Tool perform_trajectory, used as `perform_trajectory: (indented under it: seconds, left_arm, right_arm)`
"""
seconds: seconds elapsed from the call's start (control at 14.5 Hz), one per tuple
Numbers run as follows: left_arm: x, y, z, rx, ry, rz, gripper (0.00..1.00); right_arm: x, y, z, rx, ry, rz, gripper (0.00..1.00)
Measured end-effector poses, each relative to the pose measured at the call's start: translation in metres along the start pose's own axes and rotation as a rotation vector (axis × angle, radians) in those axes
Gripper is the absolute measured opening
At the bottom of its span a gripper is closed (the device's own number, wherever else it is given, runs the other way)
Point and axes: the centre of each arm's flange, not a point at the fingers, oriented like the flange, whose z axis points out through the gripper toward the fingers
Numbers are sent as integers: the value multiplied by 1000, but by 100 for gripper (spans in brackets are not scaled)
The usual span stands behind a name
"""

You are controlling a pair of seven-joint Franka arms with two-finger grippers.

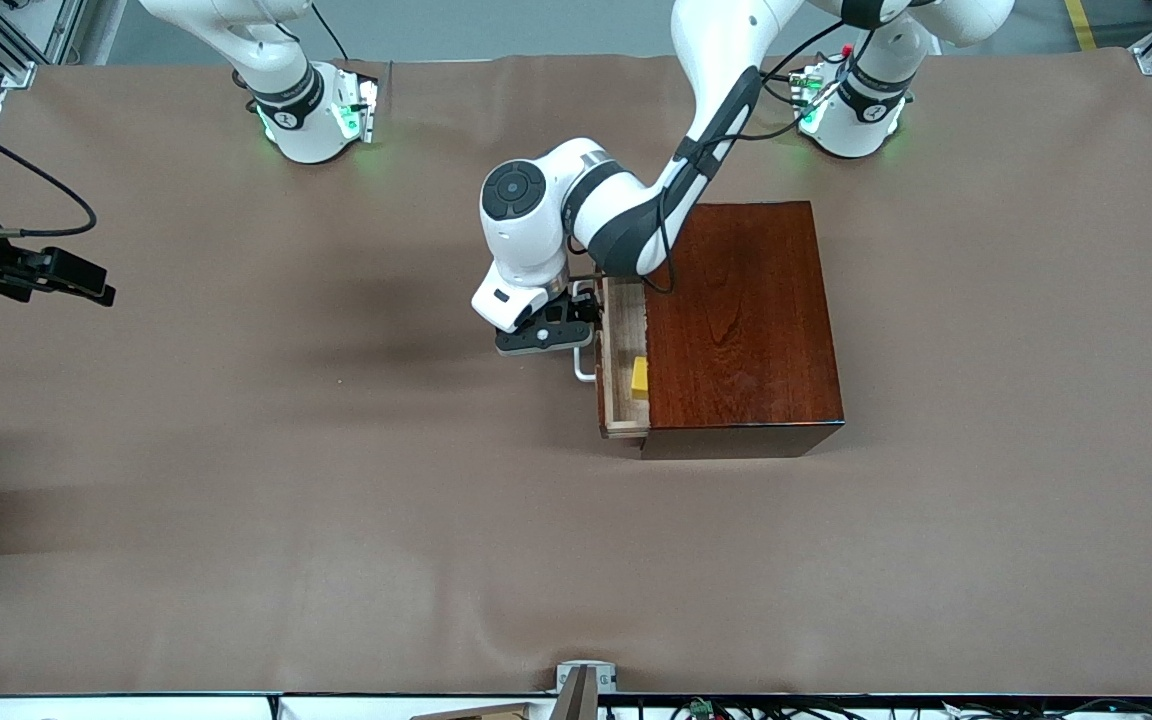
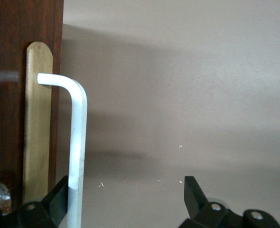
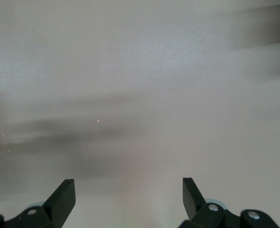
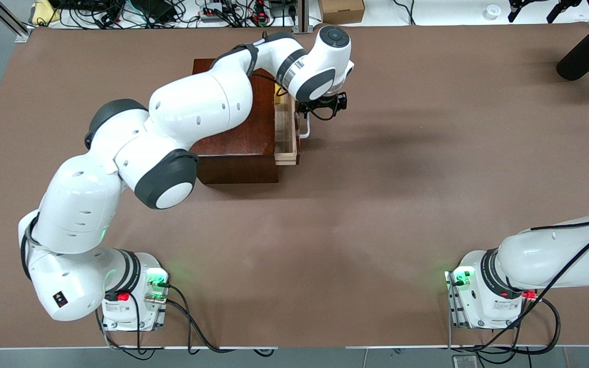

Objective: Open drawer, take yellow block, close drawer
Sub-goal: 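Pull the drawer open by its handle with the left gripper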

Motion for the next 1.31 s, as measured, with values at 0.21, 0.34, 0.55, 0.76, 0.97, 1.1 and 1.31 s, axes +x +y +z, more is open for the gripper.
perform_trajectory:
  seconds: [0.21, 0.34, 0.55, 0.76, 0.97, 1.1, 1.31]
  left_arm:
    - [-10, 11, -3, -39, 12, 20, 100]
    - [-11, 13, -4, -49, 15, 22, 100]
    - [-12, 15, -5, -57, 17, 25, 100]
    - [-17, 24, -7, -104, 34, 35, 100]
    - [-22, 33, -7, -152, 51, 43, 100]
    - [-22, 35, -9, -172, 59, 41, 100]
    - [-28, 46, -9, -240, 82, 44, 100]
  right_arm:
    - [0, 0, 0, 0, -1, 0, 100]
    - [0, 0, 0, 0, -1, 0, 100]
    - [0, 0, 0, 0, -2, 0, 100]
    - [0, 0, 1, 0, -2, 0, 100]
    - [0, 0, 1, 0, -3, 0, 100]
    - [0, 0, 1, 0, -3, 0, 100]
    - [0, 0, 1, 0, -3, 1, 100]
